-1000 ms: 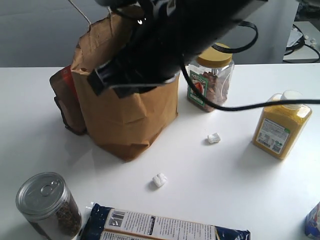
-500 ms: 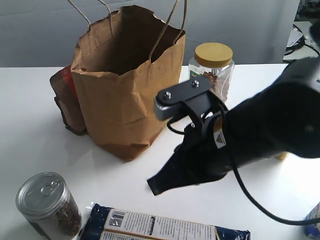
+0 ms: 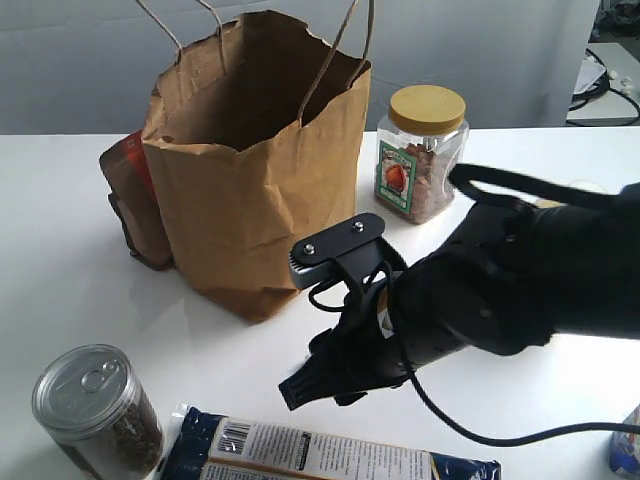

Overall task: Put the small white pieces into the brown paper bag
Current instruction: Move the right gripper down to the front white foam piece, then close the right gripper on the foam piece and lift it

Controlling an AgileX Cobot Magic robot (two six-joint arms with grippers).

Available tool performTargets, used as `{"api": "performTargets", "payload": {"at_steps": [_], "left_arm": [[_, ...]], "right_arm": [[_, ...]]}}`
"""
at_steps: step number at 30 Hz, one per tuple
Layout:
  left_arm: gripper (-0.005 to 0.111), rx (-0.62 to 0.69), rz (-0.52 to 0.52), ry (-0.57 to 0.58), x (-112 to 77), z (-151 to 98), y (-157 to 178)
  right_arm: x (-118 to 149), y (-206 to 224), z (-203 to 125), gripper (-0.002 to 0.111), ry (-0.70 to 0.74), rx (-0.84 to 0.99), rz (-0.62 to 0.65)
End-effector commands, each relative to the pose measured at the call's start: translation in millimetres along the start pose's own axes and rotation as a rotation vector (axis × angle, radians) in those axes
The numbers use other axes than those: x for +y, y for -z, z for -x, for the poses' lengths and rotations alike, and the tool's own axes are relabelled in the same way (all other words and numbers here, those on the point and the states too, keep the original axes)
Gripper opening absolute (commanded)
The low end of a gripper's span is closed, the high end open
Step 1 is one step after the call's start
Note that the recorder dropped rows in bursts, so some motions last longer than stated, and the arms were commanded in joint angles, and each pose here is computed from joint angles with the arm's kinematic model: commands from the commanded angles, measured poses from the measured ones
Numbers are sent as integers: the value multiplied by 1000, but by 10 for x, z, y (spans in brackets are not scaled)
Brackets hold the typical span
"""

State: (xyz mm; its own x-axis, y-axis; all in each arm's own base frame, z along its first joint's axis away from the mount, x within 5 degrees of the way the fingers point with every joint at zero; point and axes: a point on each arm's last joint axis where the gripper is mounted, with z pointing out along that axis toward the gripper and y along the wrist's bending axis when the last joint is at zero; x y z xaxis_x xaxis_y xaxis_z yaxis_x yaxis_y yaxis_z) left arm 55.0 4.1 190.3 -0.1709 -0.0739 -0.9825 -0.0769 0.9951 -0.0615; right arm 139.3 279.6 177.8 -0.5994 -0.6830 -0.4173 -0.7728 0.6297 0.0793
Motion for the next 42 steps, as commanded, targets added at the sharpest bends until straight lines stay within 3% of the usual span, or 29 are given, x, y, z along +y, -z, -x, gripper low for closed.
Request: {"api": "performTargets", "payload": {"at_steps": [1, 19, 31, 38, 42], "left_arm": [[0, -4, -9, 12, -5, -6, 0], [0, -4, -9, 12, -5, -6, 0], [0, -4, -9, 12, -5, -6, 0], [0, -4, -9, 12, -5, -6, 0], [0, -4, -9, 12, -5, -6, 0]], "right_arm": [[9, -193, 29, 49, 5, -44, 12], [78, -756, 249, 49, 8, -13, 7], [-47, -840, 174, 48, 45, 50, -127], [-145, -819, 137, 38, 55, 96, -235], [-143, -820, 139, 19, 53, 94, -233]]}}
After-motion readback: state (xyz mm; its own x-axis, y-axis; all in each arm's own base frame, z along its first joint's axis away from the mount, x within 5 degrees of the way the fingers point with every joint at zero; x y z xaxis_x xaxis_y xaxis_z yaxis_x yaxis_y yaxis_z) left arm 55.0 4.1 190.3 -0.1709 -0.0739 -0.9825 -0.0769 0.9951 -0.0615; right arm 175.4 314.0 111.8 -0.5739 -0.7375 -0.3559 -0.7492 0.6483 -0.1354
